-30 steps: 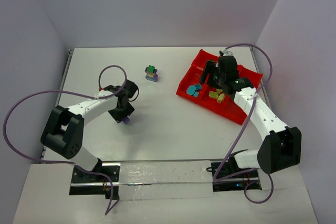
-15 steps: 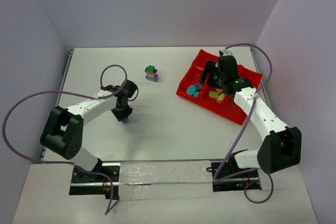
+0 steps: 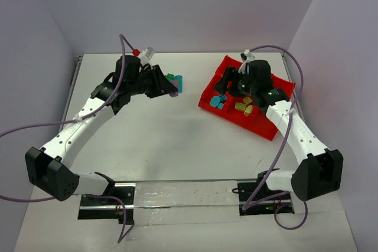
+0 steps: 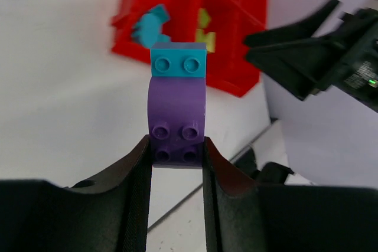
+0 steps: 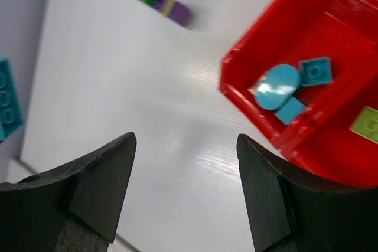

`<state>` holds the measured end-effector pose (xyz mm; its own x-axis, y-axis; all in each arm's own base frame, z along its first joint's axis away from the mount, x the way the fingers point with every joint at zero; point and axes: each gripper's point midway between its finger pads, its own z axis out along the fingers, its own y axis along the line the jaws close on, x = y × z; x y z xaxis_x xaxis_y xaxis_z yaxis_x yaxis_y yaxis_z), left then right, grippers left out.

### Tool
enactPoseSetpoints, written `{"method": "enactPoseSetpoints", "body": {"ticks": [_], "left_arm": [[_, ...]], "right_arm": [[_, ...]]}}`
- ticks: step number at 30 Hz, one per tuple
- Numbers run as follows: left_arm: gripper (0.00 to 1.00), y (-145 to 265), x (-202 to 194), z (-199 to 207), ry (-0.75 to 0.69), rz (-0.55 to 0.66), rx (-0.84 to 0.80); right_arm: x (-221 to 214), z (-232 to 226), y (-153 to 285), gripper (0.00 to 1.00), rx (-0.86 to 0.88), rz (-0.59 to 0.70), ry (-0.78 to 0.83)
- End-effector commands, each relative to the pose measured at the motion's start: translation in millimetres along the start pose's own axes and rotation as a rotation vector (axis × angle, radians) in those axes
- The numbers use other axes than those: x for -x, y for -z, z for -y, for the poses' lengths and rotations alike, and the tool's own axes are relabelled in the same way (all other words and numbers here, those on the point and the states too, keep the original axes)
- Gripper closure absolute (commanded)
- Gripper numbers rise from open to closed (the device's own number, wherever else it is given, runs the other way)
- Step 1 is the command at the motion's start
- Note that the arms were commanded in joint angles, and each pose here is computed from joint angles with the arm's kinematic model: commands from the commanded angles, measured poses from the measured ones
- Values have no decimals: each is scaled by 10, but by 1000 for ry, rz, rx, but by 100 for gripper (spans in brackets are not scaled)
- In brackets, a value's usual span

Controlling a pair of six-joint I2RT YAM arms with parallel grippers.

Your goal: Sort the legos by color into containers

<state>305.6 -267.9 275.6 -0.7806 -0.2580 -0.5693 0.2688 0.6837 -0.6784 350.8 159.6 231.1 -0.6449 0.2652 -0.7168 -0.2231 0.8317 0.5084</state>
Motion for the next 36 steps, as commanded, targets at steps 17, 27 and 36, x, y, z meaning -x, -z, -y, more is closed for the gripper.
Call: {"method": "enactPoseSetpoints", "body": {"ticks": [17, 27, 36], "left_arm": [[100, 269, 57, 1130, -71, -59, -669], [100, 267, 14, 1129, -64, -74, -694], [100, 312, 1, 1146, -79, -73, -708]], "right_arm": [[216, -1549, 827, 22, 965, 9, 152], [247, -1669, 877, 23, 1037, -22, 153], [268, -1731, 773, 25, 1052, -53, 138]]}}
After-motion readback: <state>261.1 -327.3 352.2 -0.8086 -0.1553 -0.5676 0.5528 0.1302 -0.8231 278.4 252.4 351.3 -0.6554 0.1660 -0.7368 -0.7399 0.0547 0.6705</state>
